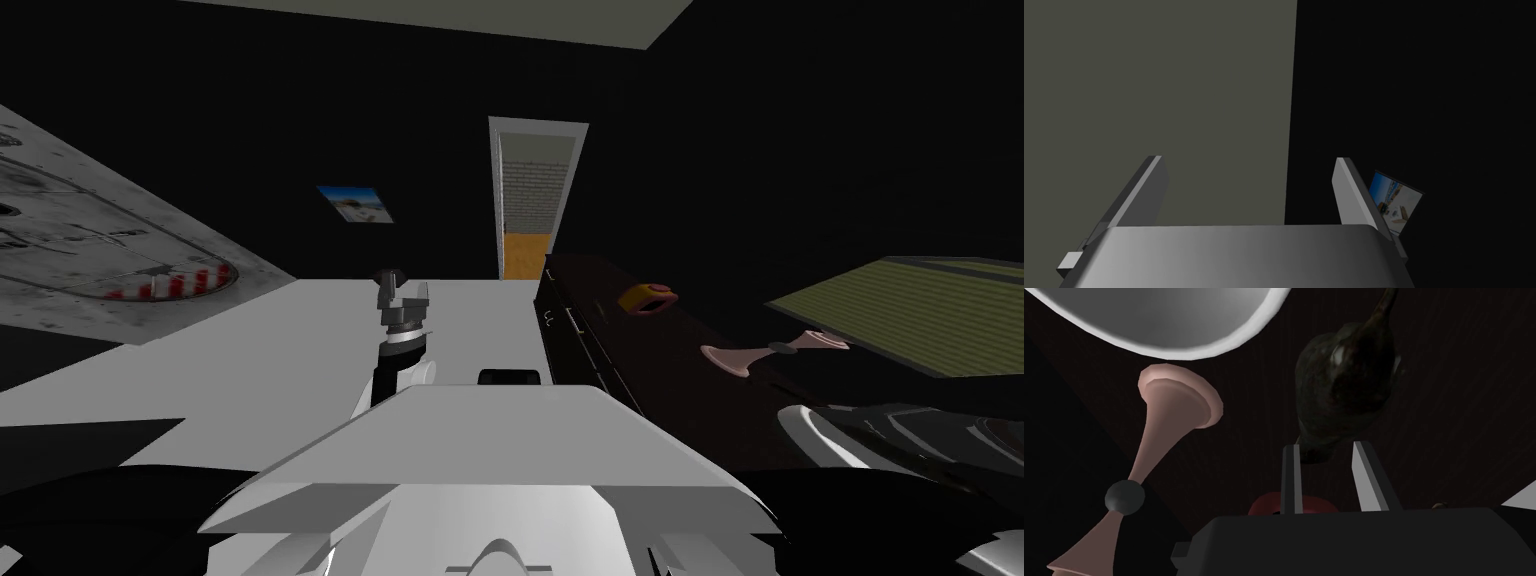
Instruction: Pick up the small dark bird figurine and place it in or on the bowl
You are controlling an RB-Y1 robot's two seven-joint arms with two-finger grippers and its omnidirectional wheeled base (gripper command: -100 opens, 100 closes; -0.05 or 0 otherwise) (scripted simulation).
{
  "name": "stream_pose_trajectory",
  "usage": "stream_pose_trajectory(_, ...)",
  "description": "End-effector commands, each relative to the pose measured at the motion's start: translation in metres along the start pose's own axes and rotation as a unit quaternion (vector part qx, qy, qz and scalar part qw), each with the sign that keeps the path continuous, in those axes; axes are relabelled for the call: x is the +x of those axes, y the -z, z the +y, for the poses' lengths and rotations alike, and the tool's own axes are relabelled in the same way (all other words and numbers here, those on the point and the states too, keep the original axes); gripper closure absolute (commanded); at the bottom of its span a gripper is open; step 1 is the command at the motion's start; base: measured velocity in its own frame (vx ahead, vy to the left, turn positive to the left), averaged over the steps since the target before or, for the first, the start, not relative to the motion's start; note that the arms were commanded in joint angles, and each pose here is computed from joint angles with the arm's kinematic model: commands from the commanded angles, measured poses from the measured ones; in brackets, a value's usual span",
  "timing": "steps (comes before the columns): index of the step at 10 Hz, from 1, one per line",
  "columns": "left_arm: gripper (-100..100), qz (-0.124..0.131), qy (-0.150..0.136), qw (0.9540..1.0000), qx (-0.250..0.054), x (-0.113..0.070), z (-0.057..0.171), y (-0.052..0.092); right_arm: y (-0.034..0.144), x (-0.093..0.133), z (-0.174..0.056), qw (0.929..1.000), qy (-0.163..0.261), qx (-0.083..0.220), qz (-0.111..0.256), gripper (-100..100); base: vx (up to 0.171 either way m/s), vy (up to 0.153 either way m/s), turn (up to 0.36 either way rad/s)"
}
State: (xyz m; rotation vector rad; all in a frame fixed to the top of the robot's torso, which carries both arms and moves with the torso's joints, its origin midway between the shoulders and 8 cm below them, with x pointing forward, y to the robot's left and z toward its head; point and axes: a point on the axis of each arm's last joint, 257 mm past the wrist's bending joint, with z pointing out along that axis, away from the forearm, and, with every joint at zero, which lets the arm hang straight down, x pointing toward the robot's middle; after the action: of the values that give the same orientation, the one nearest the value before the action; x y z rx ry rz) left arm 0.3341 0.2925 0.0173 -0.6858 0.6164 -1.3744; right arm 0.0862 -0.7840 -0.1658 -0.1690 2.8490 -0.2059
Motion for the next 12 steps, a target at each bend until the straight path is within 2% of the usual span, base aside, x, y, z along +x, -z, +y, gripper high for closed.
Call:
stream_pose_trajectory(1, 0, 0.000, 0.000, 1.0000, 0.000, 0.000, 0.000, 0.000, 0.003, 0.002, -0.002, 0.9999, -0.010, 0.001, 0.009, 100, -0.140, -0.089, 0.064)
stream_pose_trajectory(6, 0, 0.000, 0.000, 1.0000, 0.000, 0.000, 0.000, 0.000, 0.017, 0.006, -0.012, 0.9987, -0.034, 0.013, 0.037, 100, -0.162, -0.179, 0.062)
stream_pose_trajectory(8, 0, 0.000, 0.000, 1.0000, 0.000, 0.000, 0.000, 0.000, 0.017, 0.005, -0.012, 0.9987, -0.034, 0.013, 0.036, 100, -0.042, -0.086, -0.001)
stream_pose_trajectory(9, 0, 0.000, 0.000, 1.0000, 0.000, 0.000, 0.000, 0.000, 0.017, 0.005, -0.012, 0.9986, -0.034, 0.014, 0.037, -100, -0.007, -0.012, -0.003)
stream_pose_trajectory(12, 0, 0.000, 0.000, 1.0000, 0.000, 0.000, 0.000, 0.000, 0.017, 0.006, -0.012, 0.9986, -0.034, 0.014, 0.037, -100, -0.001, -0.002, 0.000)
